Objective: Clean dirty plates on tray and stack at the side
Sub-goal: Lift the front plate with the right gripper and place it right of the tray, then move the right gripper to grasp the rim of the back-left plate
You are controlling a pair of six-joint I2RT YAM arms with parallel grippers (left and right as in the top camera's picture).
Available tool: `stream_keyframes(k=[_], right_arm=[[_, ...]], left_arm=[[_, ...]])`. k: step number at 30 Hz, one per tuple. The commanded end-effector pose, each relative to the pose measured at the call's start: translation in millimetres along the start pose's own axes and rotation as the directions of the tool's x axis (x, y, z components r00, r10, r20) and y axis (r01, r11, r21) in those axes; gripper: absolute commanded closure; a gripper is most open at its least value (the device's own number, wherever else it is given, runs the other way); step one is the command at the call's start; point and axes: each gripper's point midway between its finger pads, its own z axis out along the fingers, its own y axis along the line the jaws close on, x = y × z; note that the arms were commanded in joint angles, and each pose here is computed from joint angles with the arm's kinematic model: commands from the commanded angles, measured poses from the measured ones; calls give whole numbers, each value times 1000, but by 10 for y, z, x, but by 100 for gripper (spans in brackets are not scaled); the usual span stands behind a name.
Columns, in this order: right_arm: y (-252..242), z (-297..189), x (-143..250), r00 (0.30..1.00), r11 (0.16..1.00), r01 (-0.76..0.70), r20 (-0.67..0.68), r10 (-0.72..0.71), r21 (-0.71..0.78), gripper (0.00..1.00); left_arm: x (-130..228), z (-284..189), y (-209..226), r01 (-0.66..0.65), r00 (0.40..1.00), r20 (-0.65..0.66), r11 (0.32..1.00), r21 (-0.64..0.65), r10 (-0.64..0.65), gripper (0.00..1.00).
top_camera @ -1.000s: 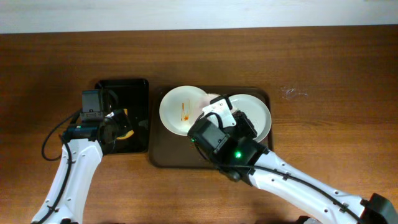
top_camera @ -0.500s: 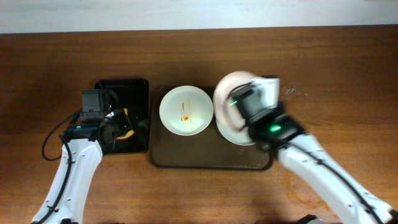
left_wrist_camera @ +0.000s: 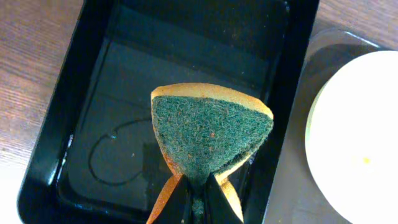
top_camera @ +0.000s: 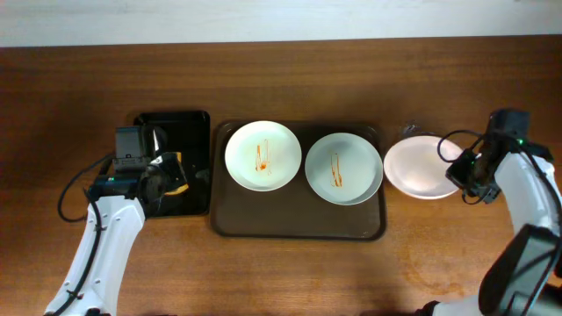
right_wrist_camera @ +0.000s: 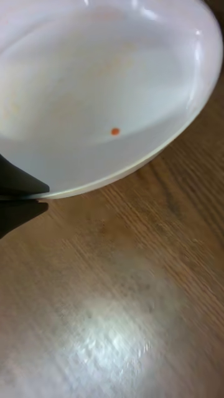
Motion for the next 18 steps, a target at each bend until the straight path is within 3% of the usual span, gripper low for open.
stream_keyframes(k=[1,3,6,11,14,16,18], right_arm=[[169,10,-15,997,992,77,-2,-78,-101,87],[531,-214,11,991,944,129,2,-135,-304,68],[1072,-661,126,952,819,300,97,-291,-489,60],[1935,-919,918,792,608,576,191,-579,-546,57],[2286,-853,1361,707,508,647,198,-678,-569,58],[2406,-700,1630,720,539,603,109,-686,-589,58],[2528,-600,1886,697,515,583,60,-715,-628,58]], left_arm=[[-48,-48,-13,-56,998,23,998,9,55,100],[-70,-49,-27,-56,998,32,998,15,55,100],[-111,-54,-113,-69,997,49,996,60,66,100],[-136,-56,-122,-70,996,59,996,63,66,100],[-136,-56,-122,-69,996,59,996,63,65,100],[-134,-55,-120,-69,996,58,996,63,66,100],[-135,-55,-120,-69,996,58,996,63,66,100]])
